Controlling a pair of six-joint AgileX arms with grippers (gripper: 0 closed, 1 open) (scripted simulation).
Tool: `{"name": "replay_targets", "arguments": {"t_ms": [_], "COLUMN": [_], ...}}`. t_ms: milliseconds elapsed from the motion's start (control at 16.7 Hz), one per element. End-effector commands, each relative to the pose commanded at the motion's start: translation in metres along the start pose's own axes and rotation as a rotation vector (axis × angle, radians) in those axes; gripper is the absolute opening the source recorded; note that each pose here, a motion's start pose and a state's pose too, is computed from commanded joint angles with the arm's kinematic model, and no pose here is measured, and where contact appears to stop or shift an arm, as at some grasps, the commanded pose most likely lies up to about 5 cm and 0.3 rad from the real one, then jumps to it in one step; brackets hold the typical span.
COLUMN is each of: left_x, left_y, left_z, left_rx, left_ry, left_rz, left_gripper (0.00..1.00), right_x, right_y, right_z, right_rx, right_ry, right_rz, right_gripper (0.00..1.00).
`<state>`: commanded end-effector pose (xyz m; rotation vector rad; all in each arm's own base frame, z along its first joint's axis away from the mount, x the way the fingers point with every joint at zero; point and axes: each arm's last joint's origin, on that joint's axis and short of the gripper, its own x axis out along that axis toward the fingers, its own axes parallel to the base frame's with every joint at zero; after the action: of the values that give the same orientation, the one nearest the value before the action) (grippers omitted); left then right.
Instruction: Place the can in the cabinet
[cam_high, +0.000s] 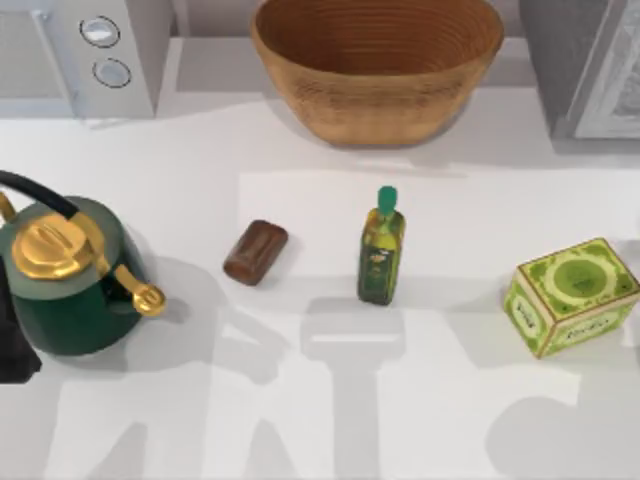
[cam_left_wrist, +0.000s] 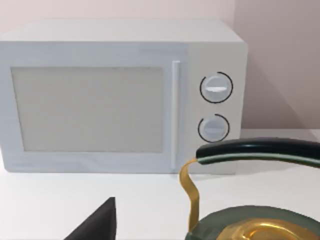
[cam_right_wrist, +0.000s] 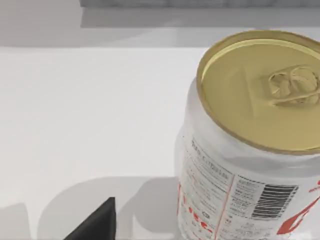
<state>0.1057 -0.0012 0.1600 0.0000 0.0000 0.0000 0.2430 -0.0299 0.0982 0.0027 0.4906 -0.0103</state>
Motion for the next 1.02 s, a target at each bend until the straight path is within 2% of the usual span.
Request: {"name": "replay_targets", "arguments": {"t_ms": [360, 600, 840, 1020], "left_x": [0.0, 0.0, 0.0, 0.0], "left_y": [0.0, 0.0, 0.0, 0.0], "left_z": [0.0, 0.0, 0.0, 0.0], "left_rx": [0.0, 0.0, 0.0, 0.0], "left_ry": [0.0, 0.0, 0.0, 0.0], "left_rz": [0.0, 0.0, 0.0, 0.0], "left_gripper": [1.0, 1.0, 1.0, 1.0], "right_x": [0.0, 0.009, 0.033, 0.054], "right_y": [0.001, 0.002, -0.001, -0.004], "right_z": [-0.001, 0.014, 0.019, 0.008], "right_rx": [0.0, 0.004, 0.009, 0.008], "right_ry": [0.005, -0.022, -0.012, -0.003], "right_rz": [0.001, -0.011, -0.02, -0.016], "right_gripper": [1.0, 1.0, 1.0, 1.0]}}
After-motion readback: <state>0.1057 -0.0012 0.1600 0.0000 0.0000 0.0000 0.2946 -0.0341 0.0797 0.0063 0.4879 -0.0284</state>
